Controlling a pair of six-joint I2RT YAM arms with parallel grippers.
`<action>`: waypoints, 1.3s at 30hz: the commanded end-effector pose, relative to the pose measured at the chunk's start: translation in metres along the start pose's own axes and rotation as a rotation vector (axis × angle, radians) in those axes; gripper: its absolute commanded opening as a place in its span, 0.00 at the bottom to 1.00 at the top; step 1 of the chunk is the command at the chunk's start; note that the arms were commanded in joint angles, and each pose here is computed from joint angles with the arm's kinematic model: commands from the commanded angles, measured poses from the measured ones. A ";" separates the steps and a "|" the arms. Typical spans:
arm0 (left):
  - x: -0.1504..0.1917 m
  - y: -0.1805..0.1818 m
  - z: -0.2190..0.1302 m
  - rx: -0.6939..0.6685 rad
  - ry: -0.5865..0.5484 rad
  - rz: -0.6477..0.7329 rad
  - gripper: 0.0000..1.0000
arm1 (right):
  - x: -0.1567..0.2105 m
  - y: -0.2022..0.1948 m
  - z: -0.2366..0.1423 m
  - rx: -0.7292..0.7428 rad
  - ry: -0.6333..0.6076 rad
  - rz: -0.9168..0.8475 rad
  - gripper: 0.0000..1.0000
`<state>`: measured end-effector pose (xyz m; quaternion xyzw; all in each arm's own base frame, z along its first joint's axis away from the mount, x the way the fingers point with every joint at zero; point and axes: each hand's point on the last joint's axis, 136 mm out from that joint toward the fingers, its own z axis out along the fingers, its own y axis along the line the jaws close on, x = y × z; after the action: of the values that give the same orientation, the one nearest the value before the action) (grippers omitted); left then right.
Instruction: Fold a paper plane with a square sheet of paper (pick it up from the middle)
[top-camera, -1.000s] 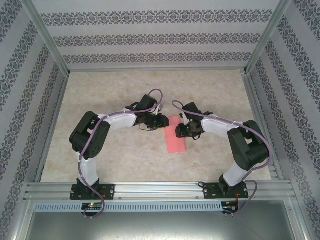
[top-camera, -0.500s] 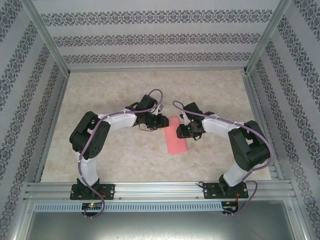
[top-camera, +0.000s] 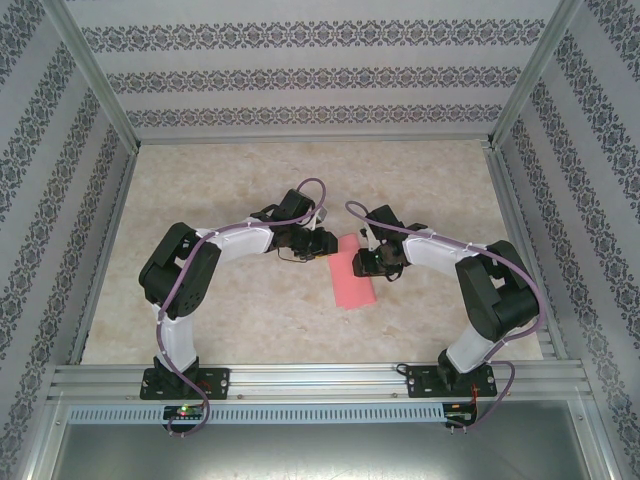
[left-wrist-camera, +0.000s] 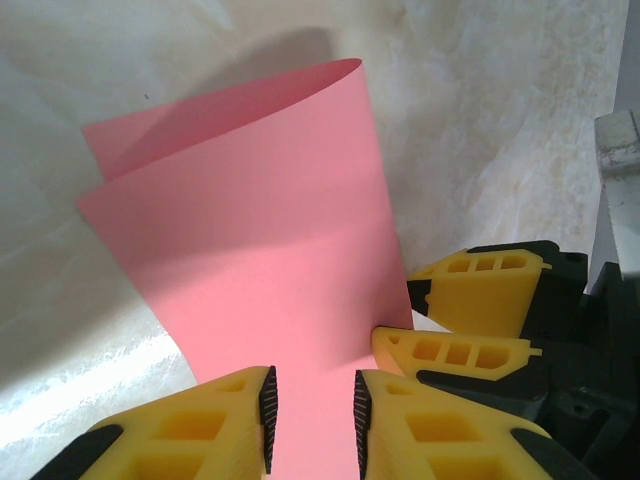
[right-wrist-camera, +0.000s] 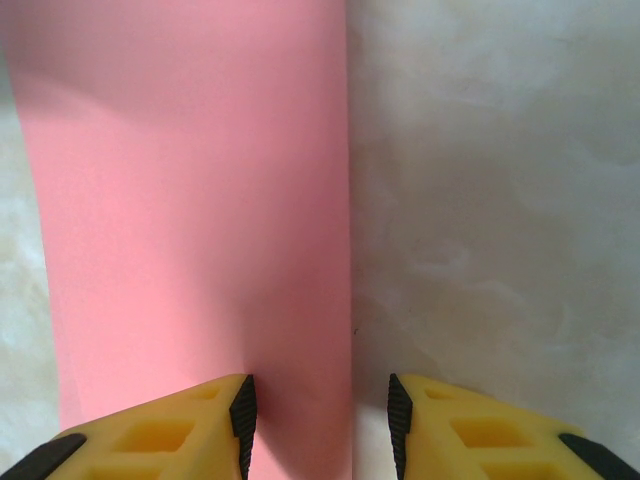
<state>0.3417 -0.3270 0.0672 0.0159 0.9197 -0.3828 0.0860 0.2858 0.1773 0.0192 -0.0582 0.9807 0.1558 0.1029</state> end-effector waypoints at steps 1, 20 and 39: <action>-0.002 -0.007 -0.010 0.004 -0.008 0.023 0.30 | -0.008 0.005 0.001 -0.012 -0.016 0.024 0.42; 0.003 -0.001 -0.015 -0.020 -0.016 0.016 0.31 | -0.006 0.004 0.004 -0.012 -0.009 0.025 0.42; 0.011 0.016 -0.021 -0.220 -0.059 0.036 0.39 | -0.006 0.002 0.009 0.008 0.011 0.004 0.42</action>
<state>0.3329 -0.3030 0.0565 -0.0023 0.9476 -0.3016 0.1056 0.2902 0.1826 0.0182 -0.0455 0.9802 0.1656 0.0986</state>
